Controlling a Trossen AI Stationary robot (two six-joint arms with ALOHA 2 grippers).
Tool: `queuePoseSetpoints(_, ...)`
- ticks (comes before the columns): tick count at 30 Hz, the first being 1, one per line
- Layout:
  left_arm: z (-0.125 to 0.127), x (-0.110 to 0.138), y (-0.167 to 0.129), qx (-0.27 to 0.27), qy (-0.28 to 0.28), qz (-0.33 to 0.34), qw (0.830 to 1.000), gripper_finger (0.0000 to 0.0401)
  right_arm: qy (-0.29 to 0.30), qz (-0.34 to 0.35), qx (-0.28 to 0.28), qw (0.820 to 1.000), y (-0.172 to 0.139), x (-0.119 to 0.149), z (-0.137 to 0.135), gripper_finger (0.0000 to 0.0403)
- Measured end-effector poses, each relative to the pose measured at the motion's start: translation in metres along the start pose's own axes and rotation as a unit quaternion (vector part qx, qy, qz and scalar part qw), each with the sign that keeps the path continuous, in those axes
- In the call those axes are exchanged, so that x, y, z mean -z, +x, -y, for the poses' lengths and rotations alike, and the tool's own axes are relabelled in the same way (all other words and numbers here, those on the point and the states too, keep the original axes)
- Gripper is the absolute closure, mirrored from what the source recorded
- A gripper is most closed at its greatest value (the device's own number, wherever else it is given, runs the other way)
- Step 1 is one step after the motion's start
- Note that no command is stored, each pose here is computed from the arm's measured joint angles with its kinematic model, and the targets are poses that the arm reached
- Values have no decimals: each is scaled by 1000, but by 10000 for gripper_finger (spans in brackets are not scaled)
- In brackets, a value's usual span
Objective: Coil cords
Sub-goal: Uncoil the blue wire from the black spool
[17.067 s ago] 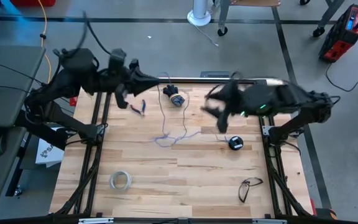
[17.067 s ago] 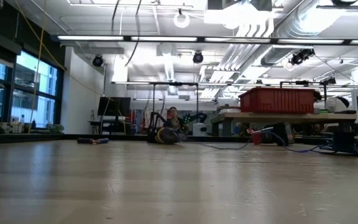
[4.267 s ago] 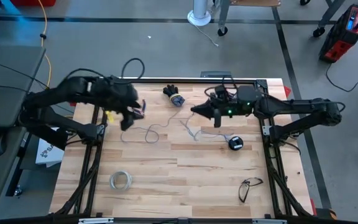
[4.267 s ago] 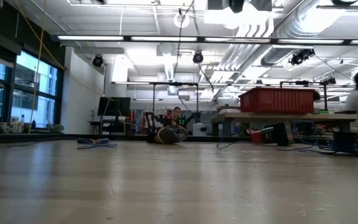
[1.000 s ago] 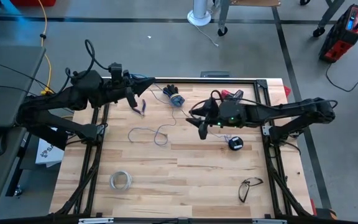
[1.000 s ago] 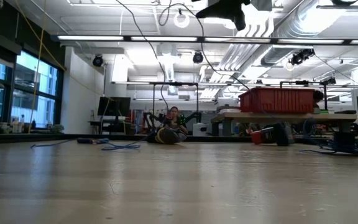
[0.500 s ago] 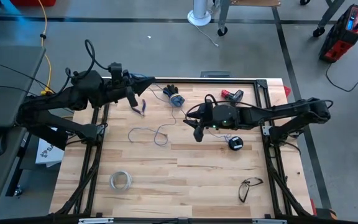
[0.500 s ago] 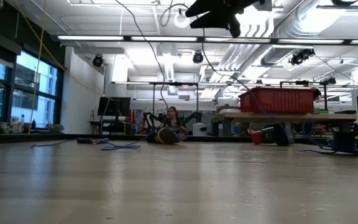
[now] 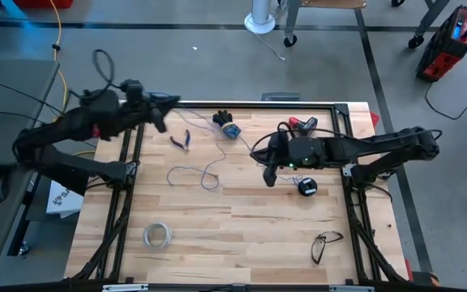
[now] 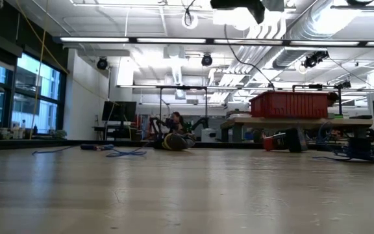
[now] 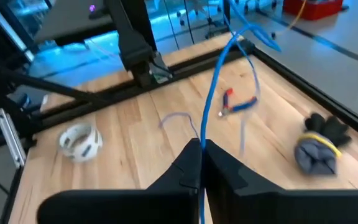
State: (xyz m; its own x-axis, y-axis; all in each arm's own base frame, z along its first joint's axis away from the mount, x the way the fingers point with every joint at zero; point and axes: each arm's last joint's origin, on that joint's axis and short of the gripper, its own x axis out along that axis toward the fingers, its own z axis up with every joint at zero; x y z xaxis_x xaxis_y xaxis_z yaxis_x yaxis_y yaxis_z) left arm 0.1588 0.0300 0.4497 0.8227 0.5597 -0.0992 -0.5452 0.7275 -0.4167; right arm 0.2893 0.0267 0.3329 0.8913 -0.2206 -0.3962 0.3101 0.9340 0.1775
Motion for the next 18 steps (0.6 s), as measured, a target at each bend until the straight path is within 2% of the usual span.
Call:
queuePoseSetpoints(6, -28, -12, -48, -50, -23, 31, 998, 401, 10, -27, 34, 999, -22, 3, 5, 402)
queuePoseSetpoints(10, -43, -12, -74, -50, -44, 26, 997, 401, 17, -23, 57, 998, -37, 1, 9, 402)
queuePoseSetpoints(15, -55, -4, -90, -52, -73, -16, 996, 401, 23, -5, 59, 998, -49, -4, 14, 402)
queuePoseSetpoints(18, -58, 1, -90, -71, -70, -35, 994, 401, 21, -5, 64, 998, -51, -5, 16, 402)
